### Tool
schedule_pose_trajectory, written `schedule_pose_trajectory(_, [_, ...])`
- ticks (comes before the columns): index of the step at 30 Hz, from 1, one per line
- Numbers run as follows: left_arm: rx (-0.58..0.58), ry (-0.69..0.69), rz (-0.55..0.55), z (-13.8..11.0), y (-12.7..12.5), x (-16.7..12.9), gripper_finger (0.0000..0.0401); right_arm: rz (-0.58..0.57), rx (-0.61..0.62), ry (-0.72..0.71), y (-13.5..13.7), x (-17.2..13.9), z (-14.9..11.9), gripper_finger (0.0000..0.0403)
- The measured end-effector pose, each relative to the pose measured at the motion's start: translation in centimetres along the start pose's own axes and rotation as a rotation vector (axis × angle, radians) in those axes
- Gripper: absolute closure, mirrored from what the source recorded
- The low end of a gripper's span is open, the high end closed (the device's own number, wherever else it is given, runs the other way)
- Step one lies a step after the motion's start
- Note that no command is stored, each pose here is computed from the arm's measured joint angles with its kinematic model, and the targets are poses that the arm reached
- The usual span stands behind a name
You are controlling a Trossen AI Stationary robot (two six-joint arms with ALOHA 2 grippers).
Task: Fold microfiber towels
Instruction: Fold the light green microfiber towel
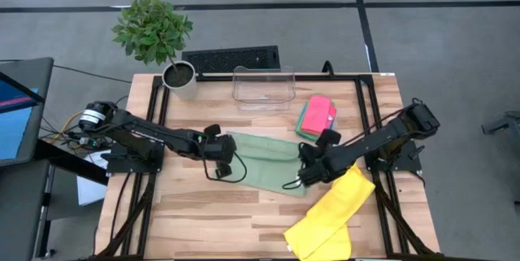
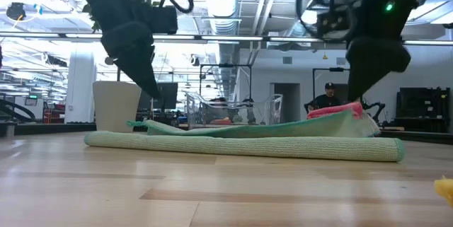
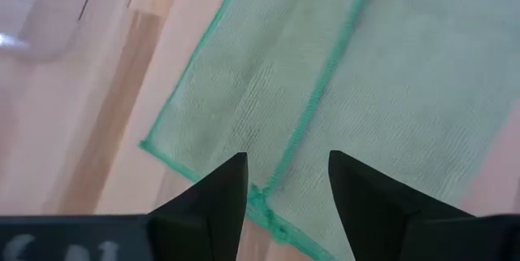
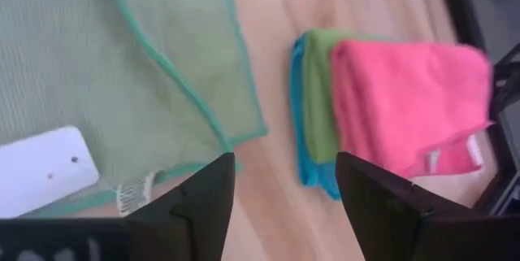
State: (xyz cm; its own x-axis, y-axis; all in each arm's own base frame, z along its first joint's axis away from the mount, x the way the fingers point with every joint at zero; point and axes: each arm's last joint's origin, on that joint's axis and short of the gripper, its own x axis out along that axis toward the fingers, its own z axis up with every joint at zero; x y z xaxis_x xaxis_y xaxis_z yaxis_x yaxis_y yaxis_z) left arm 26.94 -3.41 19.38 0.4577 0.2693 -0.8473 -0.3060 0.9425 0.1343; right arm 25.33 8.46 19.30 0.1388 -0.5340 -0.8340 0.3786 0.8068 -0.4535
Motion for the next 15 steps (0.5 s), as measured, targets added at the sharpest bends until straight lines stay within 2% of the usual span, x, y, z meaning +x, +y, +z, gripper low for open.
schedule_pose_trajectory(3, [0.073,-0.014,0.006,0.1,-0.1,0.0,0.0242,0.008,0.021,-0.043,-1.1,-0.9,0.1,0.0164])
schedule_pose_trajectory(8, [0.241,-0.013,-0.088,0.2,-0.4,0.1,0.0243,0.043,0.078,-0.084,-2.6,-2.1,0.3,0.0164])
schedule_pose_trajectory(10, [0.312,-0.010,-0.093,0.1,-0.5,0.0,0.0243,0.060,0.086,-0.096,-2.9,-2.6,0.2,0.0164])
schedule_pose_trajectory(15, [0.372,-0.027,0.072,0.4,0.6,0.3,0.0243,0.094,0.101,-0.132,-3.1,-3.3,0.1,0.0164])
